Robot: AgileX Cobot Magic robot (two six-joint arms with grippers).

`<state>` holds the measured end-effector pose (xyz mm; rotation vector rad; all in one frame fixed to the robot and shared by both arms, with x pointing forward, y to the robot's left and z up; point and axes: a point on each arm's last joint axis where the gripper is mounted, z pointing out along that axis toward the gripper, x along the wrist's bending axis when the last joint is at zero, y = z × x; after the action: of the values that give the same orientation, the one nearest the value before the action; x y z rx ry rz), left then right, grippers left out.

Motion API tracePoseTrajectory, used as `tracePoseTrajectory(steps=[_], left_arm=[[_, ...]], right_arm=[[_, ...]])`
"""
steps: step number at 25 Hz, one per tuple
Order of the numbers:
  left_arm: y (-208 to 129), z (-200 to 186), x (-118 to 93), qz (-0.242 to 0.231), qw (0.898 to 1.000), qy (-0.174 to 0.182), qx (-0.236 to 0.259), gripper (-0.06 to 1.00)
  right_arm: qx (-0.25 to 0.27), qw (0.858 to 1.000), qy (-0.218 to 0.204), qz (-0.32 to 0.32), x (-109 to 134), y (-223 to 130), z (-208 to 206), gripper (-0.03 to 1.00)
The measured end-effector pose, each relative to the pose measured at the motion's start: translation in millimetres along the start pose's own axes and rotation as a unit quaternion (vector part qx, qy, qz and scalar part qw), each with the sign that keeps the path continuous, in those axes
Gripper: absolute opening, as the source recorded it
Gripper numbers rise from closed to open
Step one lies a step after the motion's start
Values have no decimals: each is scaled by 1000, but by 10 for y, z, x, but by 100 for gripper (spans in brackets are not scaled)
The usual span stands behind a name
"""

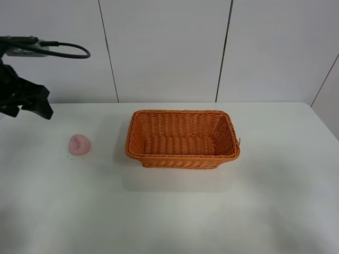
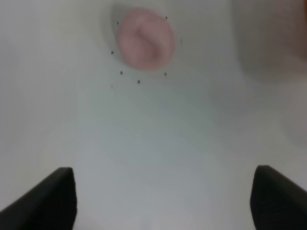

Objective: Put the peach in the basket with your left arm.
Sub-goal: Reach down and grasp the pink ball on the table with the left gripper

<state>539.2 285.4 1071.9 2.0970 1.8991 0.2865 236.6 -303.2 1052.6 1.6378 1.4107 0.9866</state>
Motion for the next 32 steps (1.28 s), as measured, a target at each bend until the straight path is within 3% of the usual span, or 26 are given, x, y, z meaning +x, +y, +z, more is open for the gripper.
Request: tracePoseTrajectory(steps=[8,12,24,29,32], left_arm=[[700,805,70,-12,998,-18,54,85],[869,1182,98,-17,997,-24,72,85],[698,2155,182,-19,986,-17,163,85],[637,2309,203,-15,984,-12,179,84],[636,2309,204,-18,984,-10,179,71]], right_arm=[[0,1000,0,0,0,0,0,69],[0,1000,0,0,0,0,0,69],[0,1000,0,0,0,0,0,69],[0,1000,0,0,0,0,0,69],[0,1000,0,0,0,0,0,69]])
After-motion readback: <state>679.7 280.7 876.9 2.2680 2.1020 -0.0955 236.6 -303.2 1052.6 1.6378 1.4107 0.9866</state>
